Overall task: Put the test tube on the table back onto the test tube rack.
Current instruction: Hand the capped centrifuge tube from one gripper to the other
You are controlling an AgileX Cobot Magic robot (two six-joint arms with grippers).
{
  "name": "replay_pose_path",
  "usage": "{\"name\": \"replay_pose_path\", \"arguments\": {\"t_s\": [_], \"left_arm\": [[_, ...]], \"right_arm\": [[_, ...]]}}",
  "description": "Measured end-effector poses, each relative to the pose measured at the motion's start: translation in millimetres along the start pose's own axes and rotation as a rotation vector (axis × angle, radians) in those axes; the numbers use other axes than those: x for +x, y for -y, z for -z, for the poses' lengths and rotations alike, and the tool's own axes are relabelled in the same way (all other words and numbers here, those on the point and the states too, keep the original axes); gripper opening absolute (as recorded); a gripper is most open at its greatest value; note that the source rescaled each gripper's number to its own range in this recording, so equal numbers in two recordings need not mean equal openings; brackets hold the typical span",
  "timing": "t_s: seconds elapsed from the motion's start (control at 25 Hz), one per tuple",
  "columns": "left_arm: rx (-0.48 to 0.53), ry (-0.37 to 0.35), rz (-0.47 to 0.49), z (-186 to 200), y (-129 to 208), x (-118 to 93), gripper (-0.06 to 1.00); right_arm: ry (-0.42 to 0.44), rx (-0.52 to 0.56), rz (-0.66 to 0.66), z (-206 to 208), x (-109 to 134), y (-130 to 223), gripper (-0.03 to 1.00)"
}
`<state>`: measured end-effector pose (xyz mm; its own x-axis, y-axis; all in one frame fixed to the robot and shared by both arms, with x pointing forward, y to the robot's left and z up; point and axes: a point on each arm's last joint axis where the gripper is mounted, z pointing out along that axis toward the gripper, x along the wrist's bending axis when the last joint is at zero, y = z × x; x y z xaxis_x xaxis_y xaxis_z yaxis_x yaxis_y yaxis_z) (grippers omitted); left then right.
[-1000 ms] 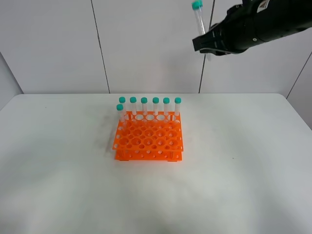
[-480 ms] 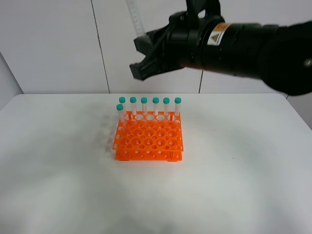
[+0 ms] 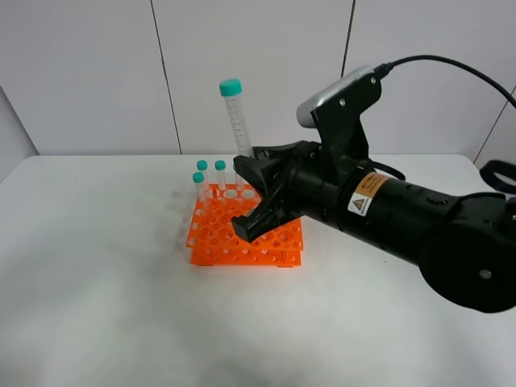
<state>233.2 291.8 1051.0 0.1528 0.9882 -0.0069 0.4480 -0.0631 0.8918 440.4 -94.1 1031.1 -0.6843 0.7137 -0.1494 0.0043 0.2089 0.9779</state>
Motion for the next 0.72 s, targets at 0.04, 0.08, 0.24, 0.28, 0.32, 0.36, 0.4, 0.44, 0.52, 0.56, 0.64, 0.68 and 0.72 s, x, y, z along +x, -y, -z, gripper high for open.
{"name": "replay_pose_path", "arguments": {"t_s": [0.04, 0.08, 0.24, 0.28, 0.32, 0.36, 0.4, 0.44, 0.52, 0.56, 0.64, 0.68, 0.72], "left_arm": [[0.000, 0.000, 0.000, 0, 0, 0, 1.00], [0.000, 0.000, 0.000, 0, 0, 0, 1.00], [0.000, 0.000, 0.000, 0, 0, 0, 1.00], [0.000, 0.000, 0.000, 0, 0, 0, 1.00], [0.000, 0.000, 0.000, 0, 0, 0, 1.00], [0.000, 0.000, 0.000, 0, 0, 0, 1.00], [0.000, 0.000, 0.000, 0, 0, 0, 1.00], [0.000, 0.000, 0.000, 0, 0, 0, 1.00], [0.000, 0.000, 0.000, 0, 0, 0, 1.00], [0.000, 0.000, -0.001, 0, 0, 0, 1.00], [0.000, 0.000, -0.008, 0, 0, 0, 1.00], [0.000, 0.000, -0.013, 0, 0, 0, 1.00], [-0.001, 0.000, -0.019, 0, 0, 0, 1.00]], "right_arm": [[-0.001, -0.004, -0.007, 2, 0, 4, 0.01], [-0.003, -0.009, -0.015, 5, 1, 8, 0.01], [-0.030, -0.038, -0.030, 17, 4, 17, 0.01], [-0.030, -0.050, -0.033, 20, 4, 17, 0.01], [-0.031, -0.060, -0.035, 22, 4, 17, 0.01], [-0.030, -0.067, -0.035, 24, 4, 18, 0.01], [-0.031, -0.071, -0.034, 26, 5, 19, 0.01], [-0.031, -0.073, -0.034, 28, 5, 21, 0.01], [-0.030, -0.077, -0.034, 31, 5, 26, 0.01], [-0.029, -0.081, -0.034, 33, 5, 28, 0.01], [-0.026, -0.097, -0.034, 35, 5, 29, 0.01], [-0.025, -0.102, -0.034, 35, 5, 30, 0.01], [-0.025, -0.103, -0.034, 36, 5, 30, 0.01]]}}
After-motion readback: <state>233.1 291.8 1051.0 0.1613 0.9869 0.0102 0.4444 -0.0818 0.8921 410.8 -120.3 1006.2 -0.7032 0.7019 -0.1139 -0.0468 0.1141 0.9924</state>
